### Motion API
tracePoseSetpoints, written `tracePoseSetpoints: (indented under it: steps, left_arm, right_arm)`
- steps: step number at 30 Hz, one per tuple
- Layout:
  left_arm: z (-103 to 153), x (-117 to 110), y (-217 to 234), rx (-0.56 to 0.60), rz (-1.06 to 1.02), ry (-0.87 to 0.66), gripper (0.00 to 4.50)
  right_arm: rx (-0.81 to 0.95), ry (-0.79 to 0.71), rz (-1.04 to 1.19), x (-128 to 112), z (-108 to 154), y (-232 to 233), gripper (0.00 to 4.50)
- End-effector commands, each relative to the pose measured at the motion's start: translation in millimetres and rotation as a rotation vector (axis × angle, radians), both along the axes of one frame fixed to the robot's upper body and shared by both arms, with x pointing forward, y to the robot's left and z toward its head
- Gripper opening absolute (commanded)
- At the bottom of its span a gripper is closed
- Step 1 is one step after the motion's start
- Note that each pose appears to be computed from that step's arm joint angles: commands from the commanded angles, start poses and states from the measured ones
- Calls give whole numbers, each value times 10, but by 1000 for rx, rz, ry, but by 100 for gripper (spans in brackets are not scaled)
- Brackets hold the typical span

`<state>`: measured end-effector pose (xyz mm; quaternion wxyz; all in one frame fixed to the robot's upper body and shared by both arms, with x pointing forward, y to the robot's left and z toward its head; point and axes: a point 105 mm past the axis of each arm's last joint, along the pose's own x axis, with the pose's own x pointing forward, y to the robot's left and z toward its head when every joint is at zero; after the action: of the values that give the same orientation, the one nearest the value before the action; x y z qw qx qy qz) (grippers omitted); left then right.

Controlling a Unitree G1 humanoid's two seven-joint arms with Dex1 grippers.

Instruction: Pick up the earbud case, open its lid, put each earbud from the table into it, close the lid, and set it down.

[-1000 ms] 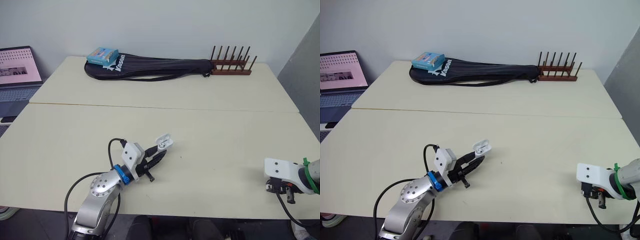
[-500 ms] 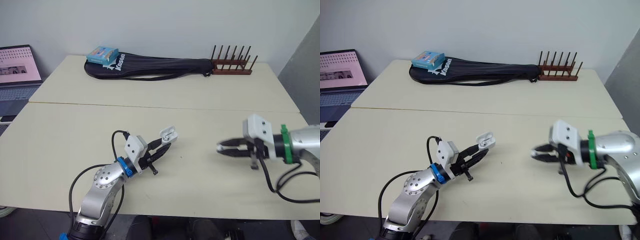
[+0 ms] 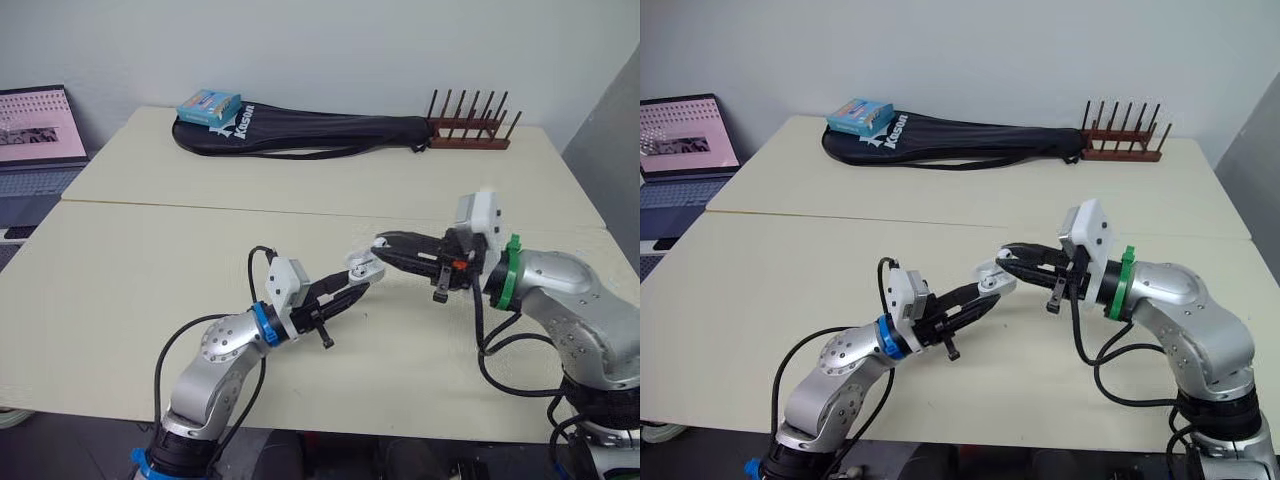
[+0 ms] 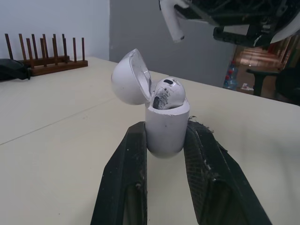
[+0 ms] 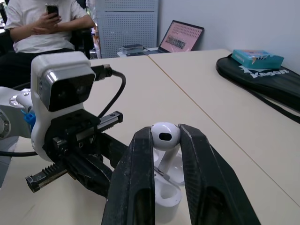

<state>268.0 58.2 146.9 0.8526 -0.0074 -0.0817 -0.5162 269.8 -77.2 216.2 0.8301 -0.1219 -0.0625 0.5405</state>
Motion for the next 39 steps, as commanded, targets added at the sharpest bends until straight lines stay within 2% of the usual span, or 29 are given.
tracePoseSetpoints:
  steps: [1, 13, 20, 27, 35, 39]
  left_arm:
    - [128, -30, -33, -22, -31, -45, 73]
    - [139, -24, -7, -13, -27, -51, 73]
    - [138, -27, -12, -12, -28, -51, 73]
    - [128, -28, -14, -2, -36, -54, 73]
    - [67, -24, 0, 19, -61, -33, 73]
    - [-5, -141, -95, 54, -217, 10, 73]
  right_arm:
    - [-6, -103, -21, 24, 25, 17, 41]
    - [-94, -176, -48, 78, -207, -13, 41]
    - [-154, -171, 8, 1, -298, 41, 41]
    - [-139, -132, -30, 24, -241, 12, 284]
    - [-181, 0, -128, -26, 1, -546, 289]
    - [-253, 9, -178, 52, 122, -816, 289]
